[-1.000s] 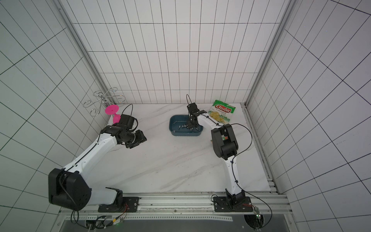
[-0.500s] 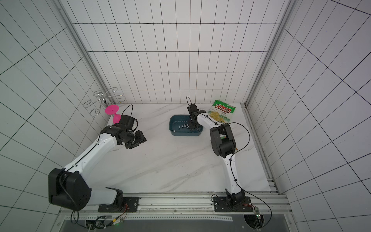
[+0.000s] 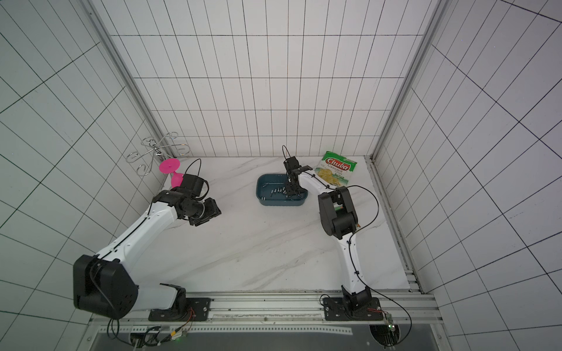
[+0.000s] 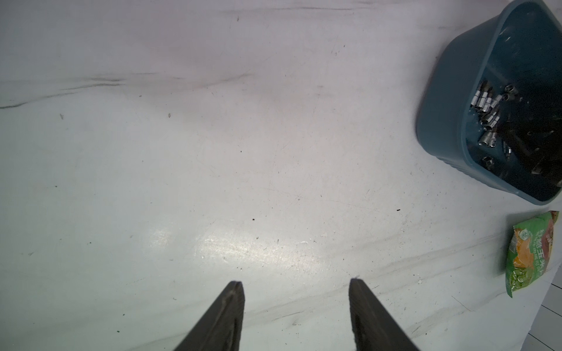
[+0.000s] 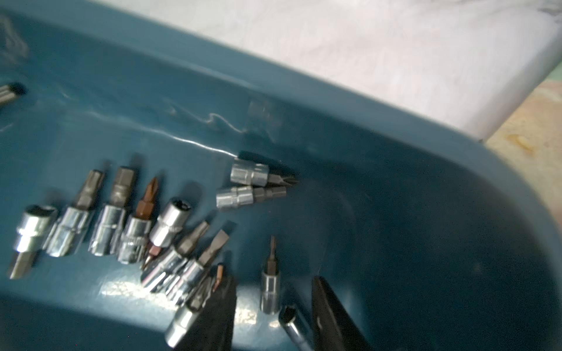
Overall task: Put the bit on the desktop into the storage box
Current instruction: Place the screwdriver bit in the storage box, then reset both arms
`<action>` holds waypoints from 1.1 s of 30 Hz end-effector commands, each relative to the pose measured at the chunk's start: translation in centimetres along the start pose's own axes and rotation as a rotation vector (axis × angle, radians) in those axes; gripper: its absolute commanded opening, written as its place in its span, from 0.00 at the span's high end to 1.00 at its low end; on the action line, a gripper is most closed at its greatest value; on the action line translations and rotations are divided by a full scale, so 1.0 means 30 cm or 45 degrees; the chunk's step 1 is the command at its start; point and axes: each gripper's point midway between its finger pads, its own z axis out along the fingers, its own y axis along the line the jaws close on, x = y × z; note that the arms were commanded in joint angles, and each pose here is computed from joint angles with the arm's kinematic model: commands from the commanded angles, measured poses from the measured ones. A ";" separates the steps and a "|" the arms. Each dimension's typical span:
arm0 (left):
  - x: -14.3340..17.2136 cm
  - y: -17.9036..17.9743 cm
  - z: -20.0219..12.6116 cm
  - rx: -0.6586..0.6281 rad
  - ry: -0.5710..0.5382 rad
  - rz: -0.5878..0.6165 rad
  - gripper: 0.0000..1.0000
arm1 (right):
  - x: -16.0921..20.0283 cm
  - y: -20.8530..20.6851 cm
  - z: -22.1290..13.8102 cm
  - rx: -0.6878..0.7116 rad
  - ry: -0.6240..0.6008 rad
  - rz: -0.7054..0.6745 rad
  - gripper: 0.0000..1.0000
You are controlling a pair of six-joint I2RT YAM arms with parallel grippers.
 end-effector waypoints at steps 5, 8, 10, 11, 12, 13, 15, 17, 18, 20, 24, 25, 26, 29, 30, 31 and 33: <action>-0.097 0.024 -0.070 -0.071 -0.154 0.020 0.29 | -0.056 -0.046 -0.361 -0.001 -0.199 0.088 0.29; -0.145 0.025 -0.086 -0.077 -0.196 0.012 0.20 | -0.031 -0.077 -0.489 0.004 -0.266 0.123 0.23; -0.174 0.019 -0.093 -0.072 -0.219 0.010 0.16 | -0.002 -0.103 -0.564 0.014 -0.299 0.140 0.18; -0.184 0.019 -0.094 -0.068 -0.228 0.005 0.12 | 0.014 -0.119 -0.595 0.024 -0.311 0.148 0.16; -0.199 0.015 -0.094 -0.059 -0.241 0.002 0.04 | 0.032 -0.141 -0.627 0.043 -0.328 0.160 0.10; -0.212 0.018 -0.092 -0.060 -0.252 -0.004 0.02 | 0.051 -0.163 -0.653 0.058 -0.341 0.177 0.06; -0.237 0.031 -0.079 -0.058 -0.261 -0.027 0.02 | 0.092 -0.210 -0.691 0.092 -0.353 0.205 0.00; -0.267 0.050 -0.066 -0.061 -0.275 -0.051 0.02 | 0.134 -0.263 -0.717 0.138 -0.358 0.241 0.01; -0.284 0.064 -0.056 -0.065 -0.292 -0.061 0.02 | 0.156 -0.293 -0.727 0.161 -0.360 0.265 0.01; -0.323 0.091 -0.038 -0.067 -0.350 -0.088 0.02 | 0.197 -0.351 -0.740 0.212 -0.365 0.314 0.01; -0.390 0.151 -0.005 -0.116 -0.510 -0.100 0.02 | 0.267 -0.468 -0.741 0.347 -0.391 0.419 0.01; -0.408 0.154 -0.005 -0.122 -0.561 -0.064 0.02 | 0.283 -0.495 -0.734 0.362 -0.402 0.455 0.01; -0.423 0.163 -0.006 -0.135 -0.610 -0.043 0.02 | 0.293 -0.519 -0.728 0.374 -0.415 0.486 0.01; -0.477 0.193 -0.033 -0.204 -0.804 0.055 0.02 | 0.324 -0.604 -0.700 0.419 -0.459 0.584 0.01; -0.491 0.205 -0.047 -0.231 -0.878 0.092 0.02 | 0.332 -0.634 -0.689 0.435 -0.479 0.621 0.01; -0.503 0.220 -0.062 -0.260 -0.957 0.119 0.02 | 0.342 -0.658 -0.673 0.445 -0.494 0.645 0.01; -0.505 0.256 -0.076 -0.320 -1.066 0.147 0.02 | 0.346 -0.689 -0.646 0.449 -0.543 0.664 0.01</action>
